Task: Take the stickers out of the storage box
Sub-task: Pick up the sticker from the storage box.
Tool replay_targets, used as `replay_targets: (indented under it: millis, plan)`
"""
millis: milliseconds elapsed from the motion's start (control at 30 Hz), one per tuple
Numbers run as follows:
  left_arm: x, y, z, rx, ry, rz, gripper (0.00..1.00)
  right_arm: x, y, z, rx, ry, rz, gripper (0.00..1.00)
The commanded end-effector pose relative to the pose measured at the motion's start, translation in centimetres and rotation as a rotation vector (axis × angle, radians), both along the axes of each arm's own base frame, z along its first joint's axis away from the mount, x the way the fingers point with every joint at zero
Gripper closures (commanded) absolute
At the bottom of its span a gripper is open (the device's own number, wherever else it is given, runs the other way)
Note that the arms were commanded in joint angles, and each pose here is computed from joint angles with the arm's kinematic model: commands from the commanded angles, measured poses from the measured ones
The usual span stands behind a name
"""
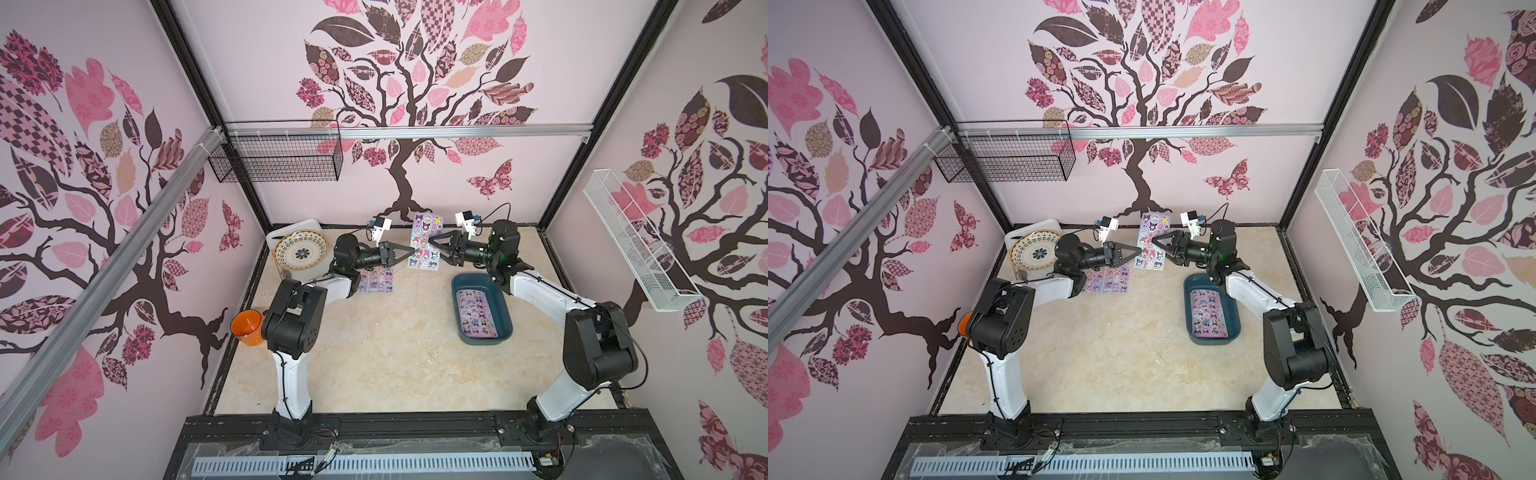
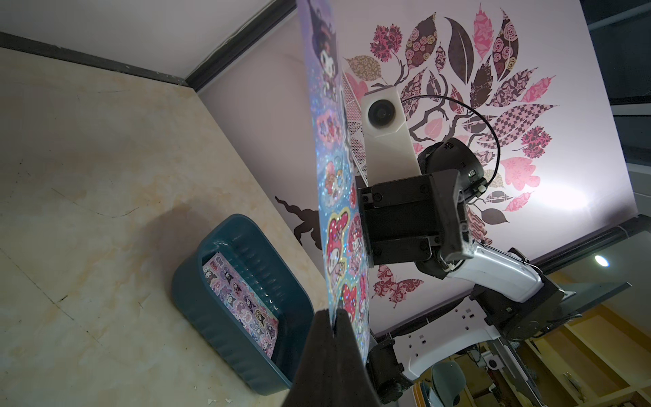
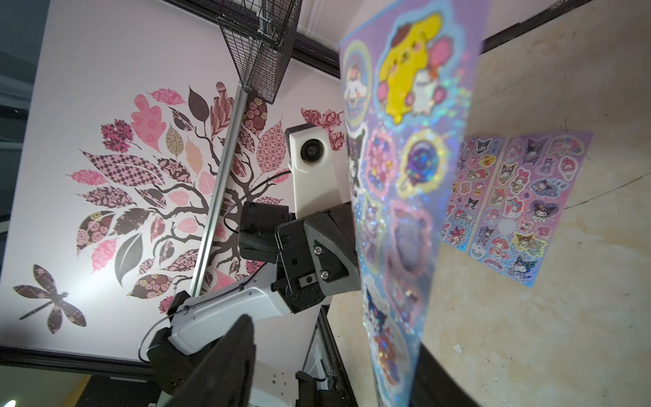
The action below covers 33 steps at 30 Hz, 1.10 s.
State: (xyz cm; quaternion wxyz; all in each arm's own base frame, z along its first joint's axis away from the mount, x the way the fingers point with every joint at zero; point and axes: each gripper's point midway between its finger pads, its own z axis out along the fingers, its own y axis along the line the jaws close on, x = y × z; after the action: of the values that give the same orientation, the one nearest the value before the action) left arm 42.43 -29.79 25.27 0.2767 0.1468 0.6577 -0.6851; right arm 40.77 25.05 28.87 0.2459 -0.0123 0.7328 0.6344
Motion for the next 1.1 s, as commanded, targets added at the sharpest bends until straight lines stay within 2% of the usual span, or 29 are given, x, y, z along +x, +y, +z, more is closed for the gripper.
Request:
replay_targets:
  millis: [0,200,333,600,867,1067]
  plan:
    - [-0.4,0.0,0.4,0.011,-0.033,0.001,1.00,-0.3,-0.4,1.1,-0.050,-0.035,-0.026,0.52]
    - [-0.3,-0.1,0.2,0.023,-0.030,0.005,1.00,0.5,-1.1,-1.5,-0.164,0.013,-0.080,0.83]
    - [-0.4,-0.3,0.0,0.039,-0.036,0.000,1.00,0.8,-1.2,-2.5,-0.198,0.032,-0.093,0.96]
    - [-0.7,-0.9,-1.5,0.157,-0.046,0.004,1.00,1.3,-2.0,-4.6,-0.316,0.065,-0.134,1.00]
    - [0.2,-0.6,-4.0,0.254,-0.011,0.043,0.86,1.6,-2.2,-6.3,-0.384,0.103,-0.131,1.00]
    - [1.4,1.6,-6.7,0.371,0.031,0.114,0.81,1.7,-1.8,-8.0,-0.450,0.134,-0.116,1.00]
